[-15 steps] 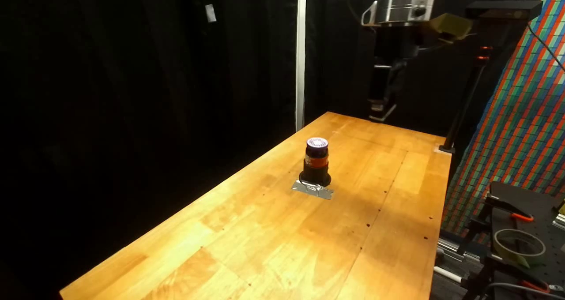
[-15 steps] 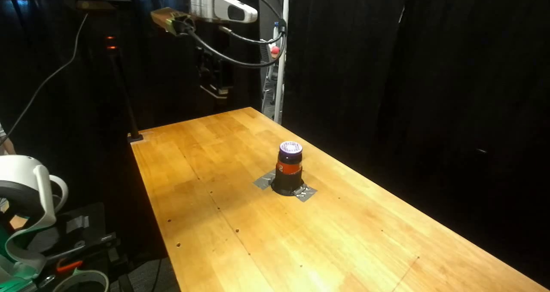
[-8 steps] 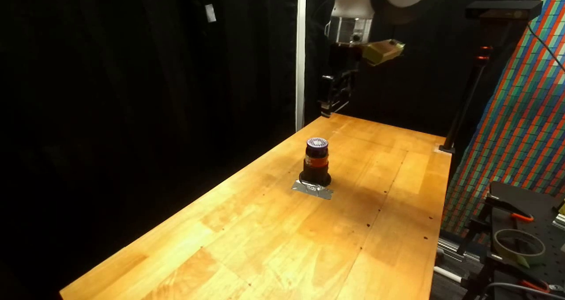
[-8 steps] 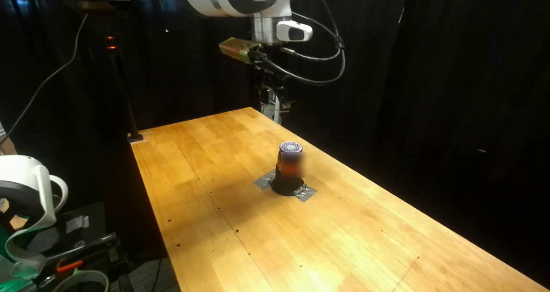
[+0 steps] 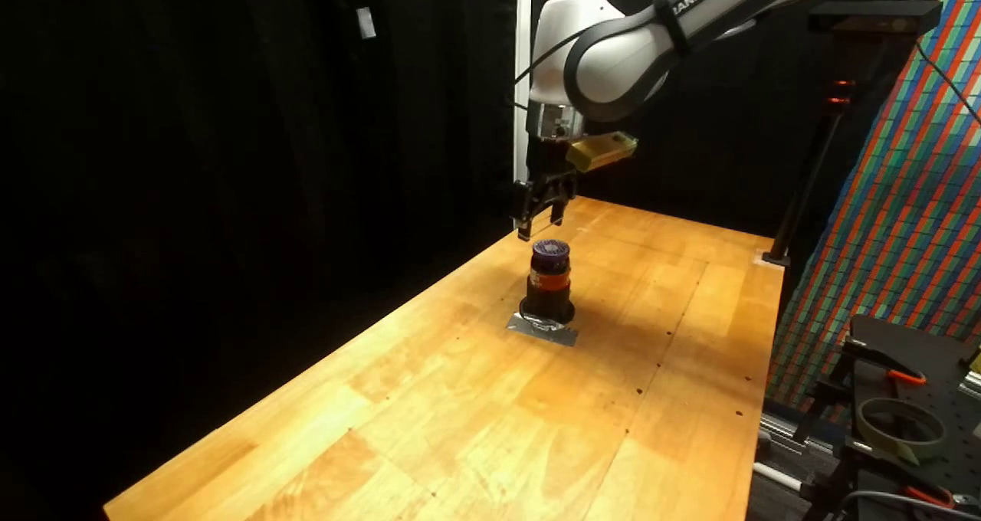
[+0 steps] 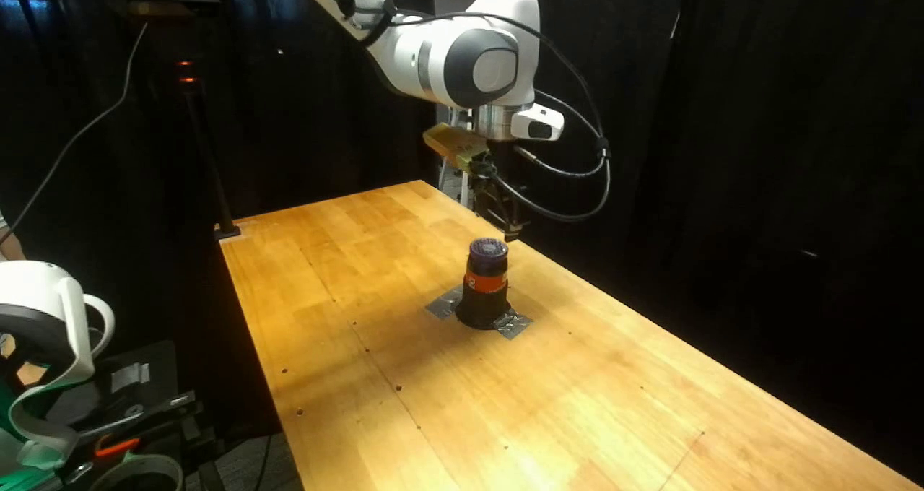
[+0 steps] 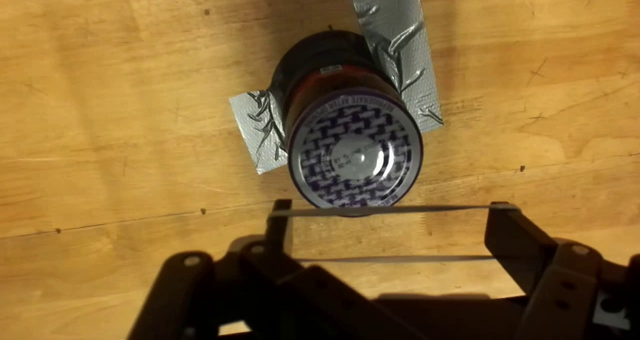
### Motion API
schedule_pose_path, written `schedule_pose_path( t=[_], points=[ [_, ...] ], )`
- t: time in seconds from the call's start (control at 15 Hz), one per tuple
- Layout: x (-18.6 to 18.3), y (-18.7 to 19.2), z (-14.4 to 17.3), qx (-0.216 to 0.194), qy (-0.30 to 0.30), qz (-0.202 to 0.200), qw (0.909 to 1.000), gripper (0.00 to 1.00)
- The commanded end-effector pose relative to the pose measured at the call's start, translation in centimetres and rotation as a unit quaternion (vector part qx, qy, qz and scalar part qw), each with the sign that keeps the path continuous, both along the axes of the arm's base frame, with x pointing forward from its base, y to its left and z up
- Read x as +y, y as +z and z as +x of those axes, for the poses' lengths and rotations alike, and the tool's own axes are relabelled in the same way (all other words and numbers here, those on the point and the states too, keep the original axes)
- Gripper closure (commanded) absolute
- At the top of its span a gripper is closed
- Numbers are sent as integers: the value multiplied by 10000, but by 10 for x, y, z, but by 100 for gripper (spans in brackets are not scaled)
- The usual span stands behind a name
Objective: Put the rubber band around the jar.
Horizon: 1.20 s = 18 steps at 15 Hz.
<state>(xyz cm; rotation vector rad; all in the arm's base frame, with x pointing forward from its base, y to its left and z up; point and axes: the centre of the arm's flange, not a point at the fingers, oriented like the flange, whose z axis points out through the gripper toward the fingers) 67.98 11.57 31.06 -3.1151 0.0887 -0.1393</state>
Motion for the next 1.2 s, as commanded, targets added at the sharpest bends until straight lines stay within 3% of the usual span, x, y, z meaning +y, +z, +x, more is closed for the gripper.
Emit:
schedule_pose_path(
  t=[0.0, 0.4, 0.93, 1.13],
  points=[
    [-2, -15, 30, -11, -43, 216, 9998, 0],
    [-12, -43, 25, 294, -166, 234, 9992, 0],
    [-23, -39, -18, 960, -359, 238, 9945, 0],
    [-27, -37, -34, 1182, -321, 458, 9914, 0]
  ],
)
